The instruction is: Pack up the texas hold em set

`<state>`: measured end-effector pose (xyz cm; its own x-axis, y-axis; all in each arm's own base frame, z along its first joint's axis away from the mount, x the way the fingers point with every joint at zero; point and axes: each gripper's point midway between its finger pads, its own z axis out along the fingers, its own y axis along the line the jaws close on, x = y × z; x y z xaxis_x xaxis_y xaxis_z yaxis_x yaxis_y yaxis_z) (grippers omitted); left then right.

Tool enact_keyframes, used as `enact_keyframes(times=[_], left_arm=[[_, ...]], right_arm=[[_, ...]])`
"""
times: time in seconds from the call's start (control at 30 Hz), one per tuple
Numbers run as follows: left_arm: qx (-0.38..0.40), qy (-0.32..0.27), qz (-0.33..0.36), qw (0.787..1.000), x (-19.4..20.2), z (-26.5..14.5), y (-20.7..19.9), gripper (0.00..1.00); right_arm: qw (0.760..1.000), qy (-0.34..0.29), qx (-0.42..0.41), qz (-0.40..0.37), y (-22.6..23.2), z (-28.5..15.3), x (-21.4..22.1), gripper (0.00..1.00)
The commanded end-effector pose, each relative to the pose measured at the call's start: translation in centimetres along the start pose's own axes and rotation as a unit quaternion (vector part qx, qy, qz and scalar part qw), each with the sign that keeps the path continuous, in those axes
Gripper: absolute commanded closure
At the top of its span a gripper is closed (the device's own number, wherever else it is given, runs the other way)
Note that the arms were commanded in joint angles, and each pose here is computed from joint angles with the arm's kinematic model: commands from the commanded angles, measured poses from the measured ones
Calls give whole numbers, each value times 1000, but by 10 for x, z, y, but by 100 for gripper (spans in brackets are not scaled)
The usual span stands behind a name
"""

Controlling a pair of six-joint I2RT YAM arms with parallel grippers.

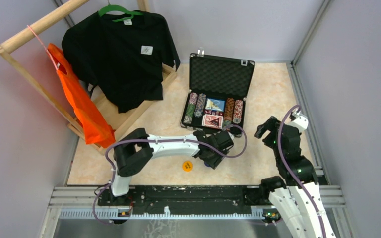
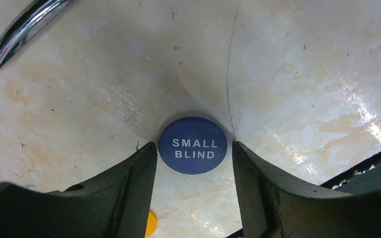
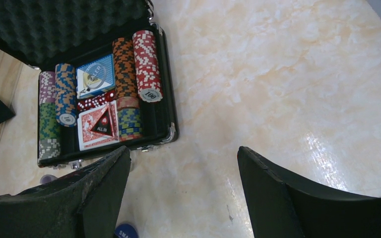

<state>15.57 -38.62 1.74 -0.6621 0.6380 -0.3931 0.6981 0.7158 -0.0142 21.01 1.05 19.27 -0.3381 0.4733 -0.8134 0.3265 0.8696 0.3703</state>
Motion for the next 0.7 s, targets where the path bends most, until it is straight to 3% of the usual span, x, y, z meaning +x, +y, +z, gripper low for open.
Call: enact_keyframes(times=[0.0,0.2,0.67], left_arm=[[-33,56,3,998,34,25,11,37],[-35,58,3,998,37,25,11,37],[-44,65,5,997,41,28,13,49]], right_arm=[[999,-29,-15,10,8,-7,-20,21],[999,-29,-12,8,7,-6,-19,21],[1000,-25,-11,8,6,-3,-15,21]])
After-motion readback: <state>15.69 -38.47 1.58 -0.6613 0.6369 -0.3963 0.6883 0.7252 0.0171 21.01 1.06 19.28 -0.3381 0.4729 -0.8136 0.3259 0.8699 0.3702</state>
